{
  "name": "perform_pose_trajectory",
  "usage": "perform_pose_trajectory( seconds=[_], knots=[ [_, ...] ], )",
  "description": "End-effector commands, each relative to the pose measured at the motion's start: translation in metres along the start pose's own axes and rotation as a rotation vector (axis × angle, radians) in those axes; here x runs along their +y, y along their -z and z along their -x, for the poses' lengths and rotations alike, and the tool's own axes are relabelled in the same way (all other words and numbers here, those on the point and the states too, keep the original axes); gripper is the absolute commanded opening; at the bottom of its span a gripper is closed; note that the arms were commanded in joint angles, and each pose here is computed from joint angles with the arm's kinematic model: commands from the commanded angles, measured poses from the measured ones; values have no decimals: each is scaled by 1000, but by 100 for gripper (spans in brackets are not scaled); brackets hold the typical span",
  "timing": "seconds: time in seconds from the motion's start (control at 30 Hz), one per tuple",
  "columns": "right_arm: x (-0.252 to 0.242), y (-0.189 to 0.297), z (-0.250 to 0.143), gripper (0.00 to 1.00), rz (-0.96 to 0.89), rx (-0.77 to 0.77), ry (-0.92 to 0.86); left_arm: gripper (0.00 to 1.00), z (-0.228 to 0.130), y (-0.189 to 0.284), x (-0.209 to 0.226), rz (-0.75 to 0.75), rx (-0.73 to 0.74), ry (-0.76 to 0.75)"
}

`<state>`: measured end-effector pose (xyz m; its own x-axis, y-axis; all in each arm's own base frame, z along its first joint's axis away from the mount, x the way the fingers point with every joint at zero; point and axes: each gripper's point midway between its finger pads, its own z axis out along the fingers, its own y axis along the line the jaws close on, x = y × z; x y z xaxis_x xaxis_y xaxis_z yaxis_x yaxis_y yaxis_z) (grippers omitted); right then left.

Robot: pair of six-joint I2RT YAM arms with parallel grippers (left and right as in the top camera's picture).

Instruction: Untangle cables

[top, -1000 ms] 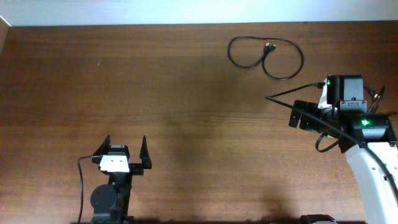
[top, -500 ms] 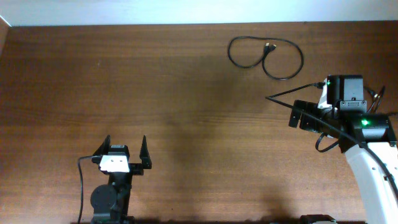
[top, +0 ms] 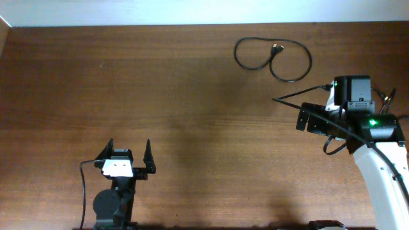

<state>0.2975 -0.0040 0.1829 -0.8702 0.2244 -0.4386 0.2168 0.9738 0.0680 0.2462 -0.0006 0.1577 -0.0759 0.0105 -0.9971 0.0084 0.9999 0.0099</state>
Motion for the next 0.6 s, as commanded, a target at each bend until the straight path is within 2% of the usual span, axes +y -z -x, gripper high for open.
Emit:
perform_pose_trajectory(
  seconds=[0.0,0.27,0.57],
  knots=[
    [-4,-2,-1,99,-19,2,-4,99,-2,0,4,19,5,-19],
    [-4,0,5,99,-19,-25,-6,99,-2,0,4,19,5,-19],
    [5,28,32,99,55,-231,-21,99,-2,0,4,19,5,-19]
  ],
)
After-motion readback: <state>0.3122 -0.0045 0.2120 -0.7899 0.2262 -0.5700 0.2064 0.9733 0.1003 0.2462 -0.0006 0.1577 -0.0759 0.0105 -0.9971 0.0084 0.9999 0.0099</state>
